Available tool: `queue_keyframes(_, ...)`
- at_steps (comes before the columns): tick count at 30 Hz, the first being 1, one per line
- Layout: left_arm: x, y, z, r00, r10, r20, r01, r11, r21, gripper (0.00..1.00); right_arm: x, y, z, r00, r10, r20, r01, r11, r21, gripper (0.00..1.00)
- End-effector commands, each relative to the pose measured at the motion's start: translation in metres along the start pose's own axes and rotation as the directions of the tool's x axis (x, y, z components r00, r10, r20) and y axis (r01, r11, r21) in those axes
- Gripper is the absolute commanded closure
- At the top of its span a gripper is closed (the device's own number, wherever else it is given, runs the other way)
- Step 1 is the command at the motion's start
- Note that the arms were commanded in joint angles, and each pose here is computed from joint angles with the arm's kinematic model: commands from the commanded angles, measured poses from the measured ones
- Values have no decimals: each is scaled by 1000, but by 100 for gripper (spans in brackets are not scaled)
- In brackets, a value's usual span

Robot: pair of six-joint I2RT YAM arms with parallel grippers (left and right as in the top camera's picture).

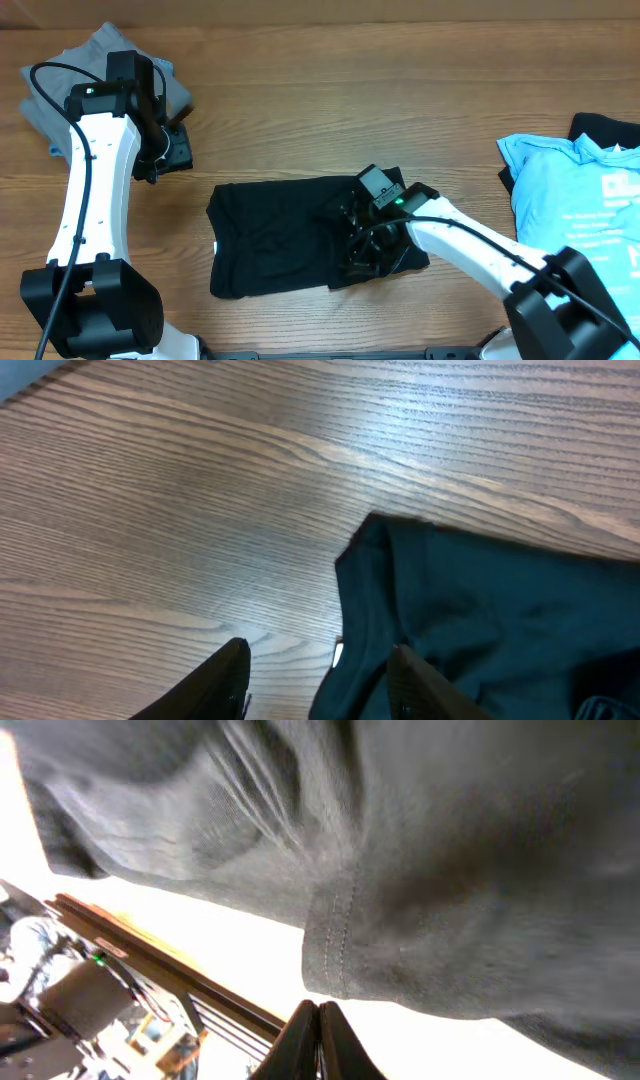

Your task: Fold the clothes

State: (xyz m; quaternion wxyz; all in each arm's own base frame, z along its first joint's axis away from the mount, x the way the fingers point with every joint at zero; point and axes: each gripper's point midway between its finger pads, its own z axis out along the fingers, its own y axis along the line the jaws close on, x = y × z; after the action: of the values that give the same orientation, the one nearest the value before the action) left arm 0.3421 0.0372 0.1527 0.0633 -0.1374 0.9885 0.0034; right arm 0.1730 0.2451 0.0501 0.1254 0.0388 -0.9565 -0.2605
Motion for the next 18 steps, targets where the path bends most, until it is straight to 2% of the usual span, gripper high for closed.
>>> queue_keyframes(1,-5,-3,-6,999,25,22,-26,1000,12,52,-19,-3,-16,995,23,93,-23,1000,-3,91)
queue_keyframes(4,-5,-3,-6,999,24,22,-25,1000,12,52,-35,0,-21,989,22,148,-17,999,-32,85)
queue_keyframes(9,-5,-3,-6,999,24,21,-25,1000,12,52,-59,7,-13,972,81,218,-71,996,-55,82)
queue_keyframes(13,-5,-3,-6,999,24,22,-25,1000,12,52,-72,1,-6,963,164,213,-148,985,-90,93)
queue_keyframes(15,-5,-3,-6,999,24,22,-25,1000,12,52,-82,3,-12,957,195,214,-165,975,-151,94)
queue_keyframes(18,-6,-3,-6,999,24,25,-24,1000,14,52,-108,30,-33,950,135,282,-45,952,-304,95)
